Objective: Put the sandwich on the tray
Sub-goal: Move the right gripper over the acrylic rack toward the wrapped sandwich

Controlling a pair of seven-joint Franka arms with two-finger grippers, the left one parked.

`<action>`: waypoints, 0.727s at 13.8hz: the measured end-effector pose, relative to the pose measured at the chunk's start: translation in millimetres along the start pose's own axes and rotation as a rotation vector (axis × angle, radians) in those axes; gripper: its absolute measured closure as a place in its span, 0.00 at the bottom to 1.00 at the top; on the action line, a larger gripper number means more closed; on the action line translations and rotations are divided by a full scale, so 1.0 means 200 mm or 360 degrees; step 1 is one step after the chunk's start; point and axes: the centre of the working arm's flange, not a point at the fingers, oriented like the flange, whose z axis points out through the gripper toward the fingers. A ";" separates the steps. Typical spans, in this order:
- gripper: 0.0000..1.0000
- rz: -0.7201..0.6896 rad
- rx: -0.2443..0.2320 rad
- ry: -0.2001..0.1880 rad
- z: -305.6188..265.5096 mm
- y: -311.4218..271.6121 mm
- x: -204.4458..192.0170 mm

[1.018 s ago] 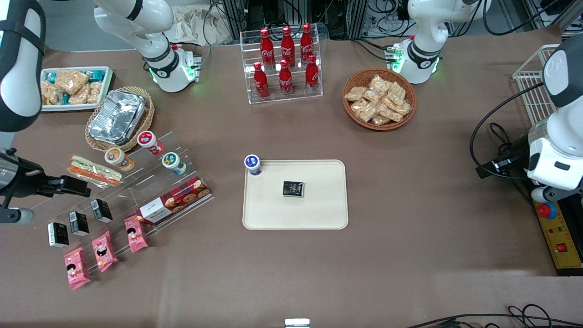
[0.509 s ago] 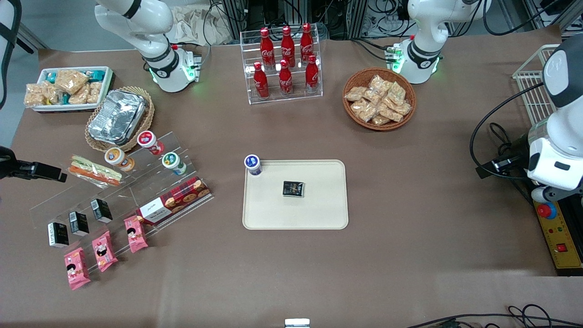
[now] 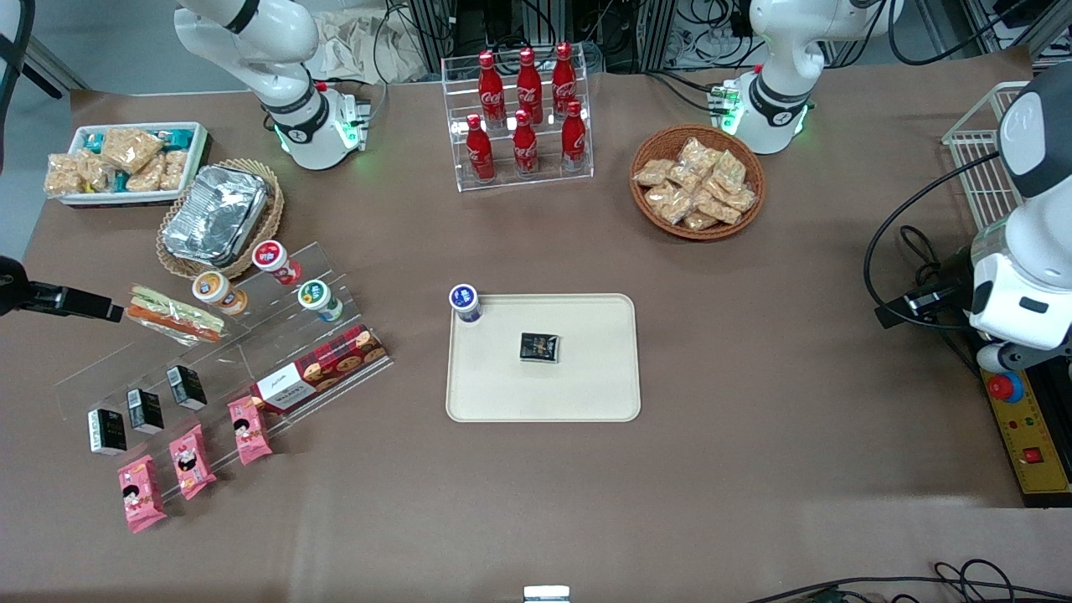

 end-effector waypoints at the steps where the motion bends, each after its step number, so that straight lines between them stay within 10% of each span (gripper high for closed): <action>1: 0.00 -0.0001 -0.0001 0.0007 -0.01 -0.03 -0.01; 10: 0.00 0.0608 0.0014 -0.0057 0.04 0.15 -0.01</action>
